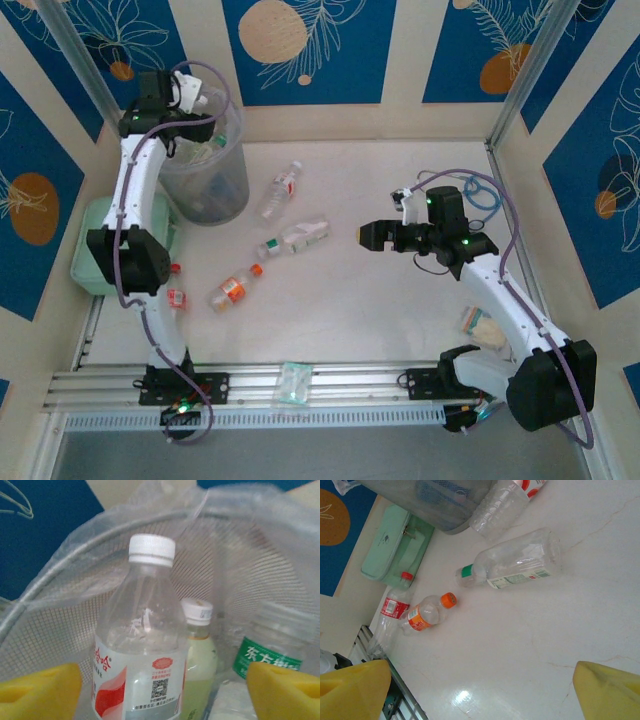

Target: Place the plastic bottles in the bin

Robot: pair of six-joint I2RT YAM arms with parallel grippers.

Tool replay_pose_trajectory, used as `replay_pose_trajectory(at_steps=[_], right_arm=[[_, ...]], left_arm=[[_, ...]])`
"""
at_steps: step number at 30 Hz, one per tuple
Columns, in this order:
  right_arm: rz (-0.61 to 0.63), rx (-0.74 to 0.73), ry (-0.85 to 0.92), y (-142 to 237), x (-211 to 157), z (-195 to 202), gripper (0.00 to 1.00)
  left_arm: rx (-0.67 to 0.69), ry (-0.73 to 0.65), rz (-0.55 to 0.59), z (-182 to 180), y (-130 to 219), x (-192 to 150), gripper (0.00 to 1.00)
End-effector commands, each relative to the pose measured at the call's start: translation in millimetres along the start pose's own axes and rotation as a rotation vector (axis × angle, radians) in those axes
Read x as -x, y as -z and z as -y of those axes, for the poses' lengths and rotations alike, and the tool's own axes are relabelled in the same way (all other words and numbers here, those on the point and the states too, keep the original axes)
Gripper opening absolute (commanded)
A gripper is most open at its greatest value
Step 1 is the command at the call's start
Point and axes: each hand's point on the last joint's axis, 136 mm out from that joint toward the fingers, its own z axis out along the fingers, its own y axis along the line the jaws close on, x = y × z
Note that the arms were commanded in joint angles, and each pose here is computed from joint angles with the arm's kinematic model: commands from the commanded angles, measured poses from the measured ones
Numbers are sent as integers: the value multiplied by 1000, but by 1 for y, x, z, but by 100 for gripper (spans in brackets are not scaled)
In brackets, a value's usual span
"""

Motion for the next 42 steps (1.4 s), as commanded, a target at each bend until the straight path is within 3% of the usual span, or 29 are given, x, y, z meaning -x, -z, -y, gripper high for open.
replay_pose_trajectory(at_steps=[1,8,12,20,26,36,39,42], right_arm=[[-5,4,20,0,4,-4,94],[-22,-25,33,-1,1,-5,94],[-25,-30,34,-2,0,-4,94],[-45,-35,46,-6,0,-7,94],[-53,-30,45,-12,-2,-8,94],[-76,-51,44,-17,-3,-12,94],[-84,-63,17,-19,-4,-10,94],[-90,-72,-8,-21,-4,-8,94]], left_arm=[[-60,160,153,-11,34,39,75],[-45,313,162,-30,4,43,51],[-91,314,146,-22,-14,36,45],[-109,297,-85,-6,-45,-30,36],[-117,323,-155,2,-57,-78,31],[-161,342,-150,12,-50,-75,30],[-121,312,-106,2,-31,-58,36],[-90,279,-45,-7,-4,-35,48]])
